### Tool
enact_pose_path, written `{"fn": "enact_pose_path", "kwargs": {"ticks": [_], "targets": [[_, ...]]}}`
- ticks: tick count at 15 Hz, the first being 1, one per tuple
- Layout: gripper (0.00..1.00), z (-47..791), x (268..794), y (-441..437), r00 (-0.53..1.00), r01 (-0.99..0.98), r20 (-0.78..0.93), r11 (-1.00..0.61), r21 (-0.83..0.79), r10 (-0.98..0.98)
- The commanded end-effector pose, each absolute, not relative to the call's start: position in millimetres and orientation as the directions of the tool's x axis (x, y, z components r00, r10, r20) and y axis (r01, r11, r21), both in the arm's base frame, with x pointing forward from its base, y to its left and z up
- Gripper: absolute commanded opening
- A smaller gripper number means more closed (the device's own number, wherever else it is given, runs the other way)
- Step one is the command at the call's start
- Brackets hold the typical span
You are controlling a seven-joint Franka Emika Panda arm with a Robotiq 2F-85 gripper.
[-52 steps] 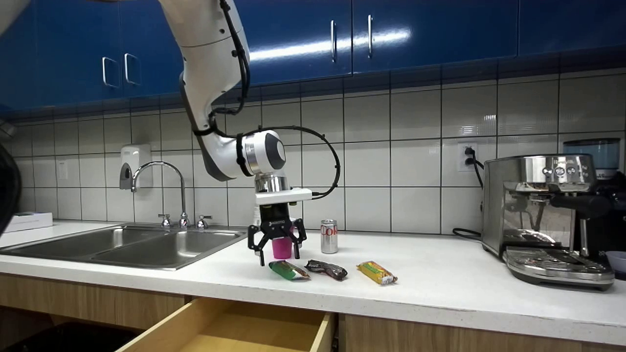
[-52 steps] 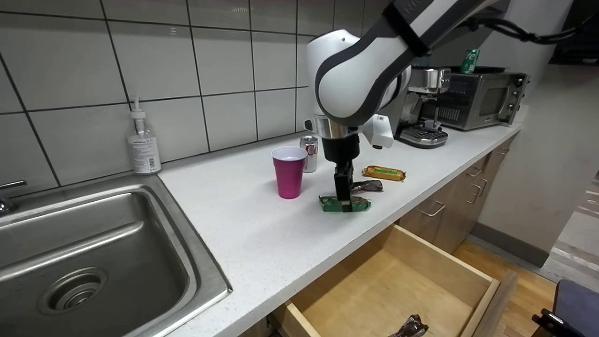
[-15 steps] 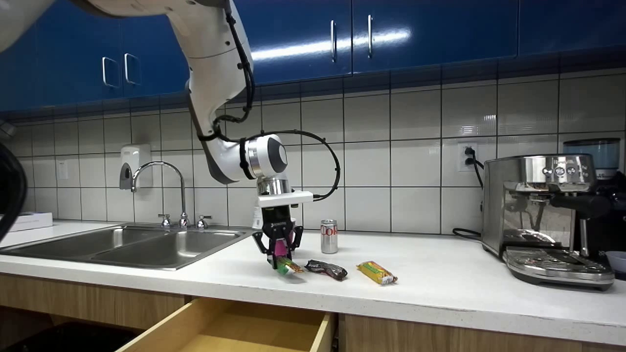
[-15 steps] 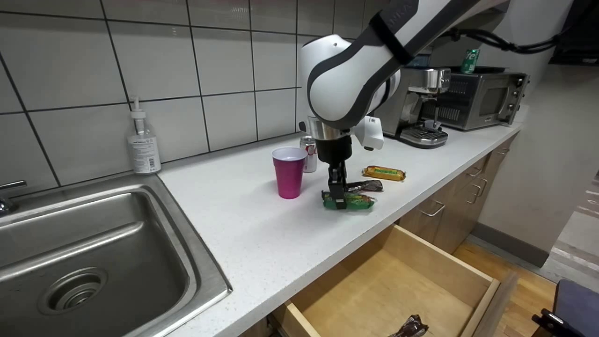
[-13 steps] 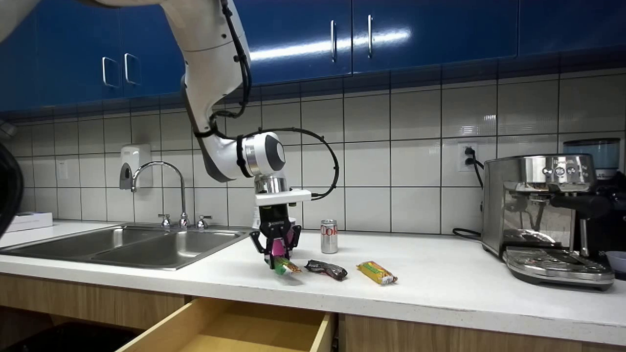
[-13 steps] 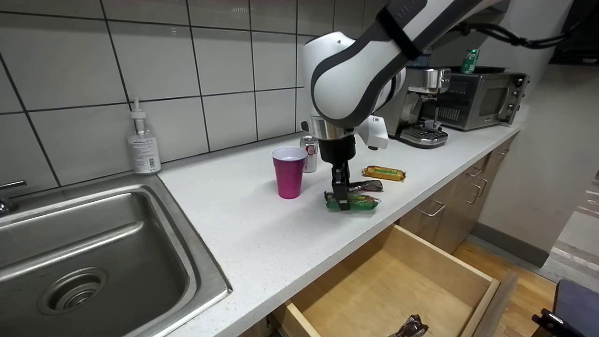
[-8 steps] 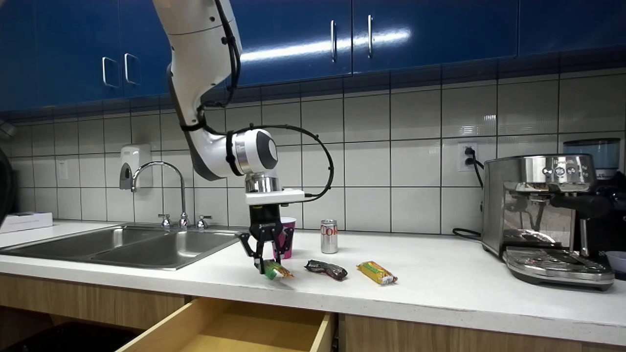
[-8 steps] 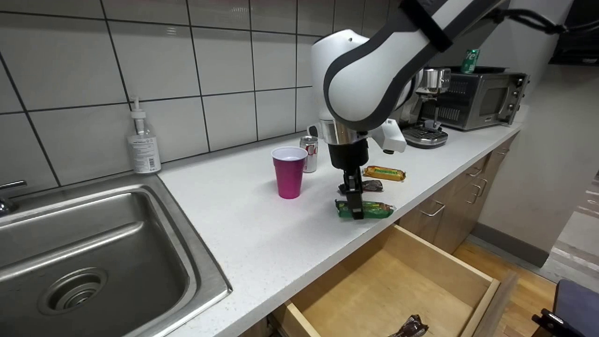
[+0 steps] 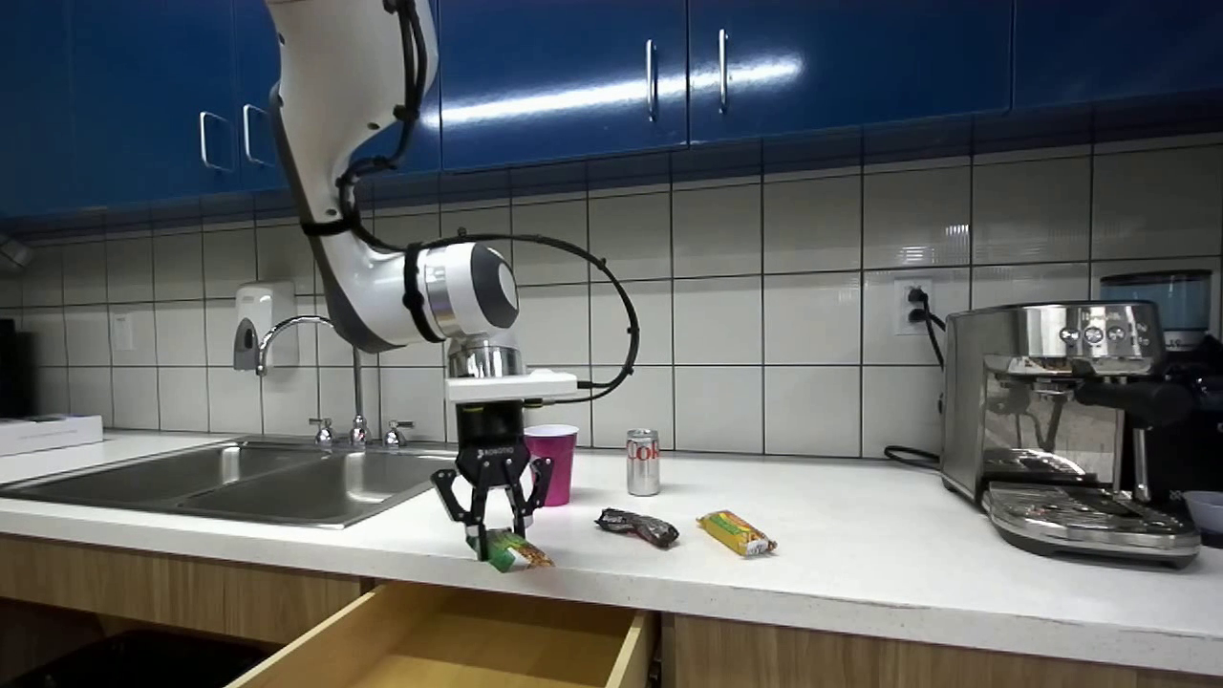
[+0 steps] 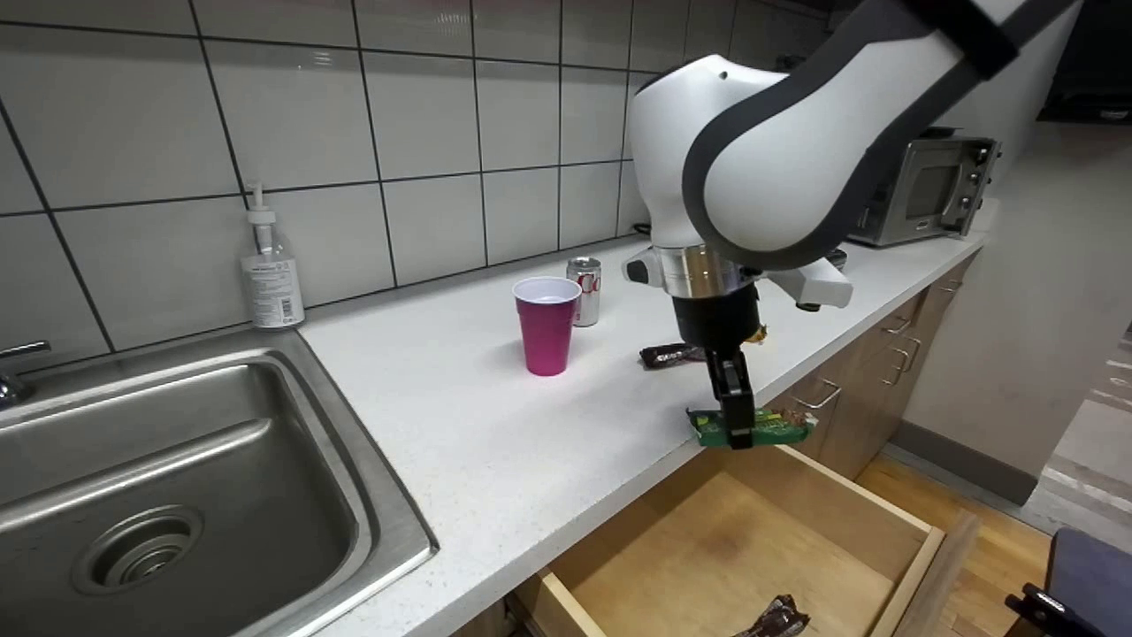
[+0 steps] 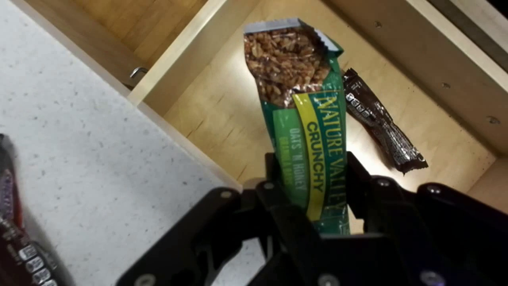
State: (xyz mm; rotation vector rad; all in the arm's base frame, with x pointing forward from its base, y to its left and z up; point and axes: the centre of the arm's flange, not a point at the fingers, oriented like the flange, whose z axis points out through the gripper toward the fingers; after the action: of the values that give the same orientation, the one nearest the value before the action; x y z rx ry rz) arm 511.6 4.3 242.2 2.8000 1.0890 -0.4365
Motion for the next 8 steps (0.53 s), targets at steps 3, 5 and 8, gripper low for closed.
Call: {"fn": "enact_pose_path", "kwargs": {"ticks": [3, 5, 8], "targets": [[0.16, 237, 466, 6, 0.665, 0.729, -0.298, -0.681, 0.064, 0.685], [0.16, 225, 463, 8, 0.649, 0.747, -0.299, -0.66, 0.077, 0.699], [0.16, 208, 461, 11, 0.628, 0.768, -0.295, -0.635, 0.086, 0.72]]}}
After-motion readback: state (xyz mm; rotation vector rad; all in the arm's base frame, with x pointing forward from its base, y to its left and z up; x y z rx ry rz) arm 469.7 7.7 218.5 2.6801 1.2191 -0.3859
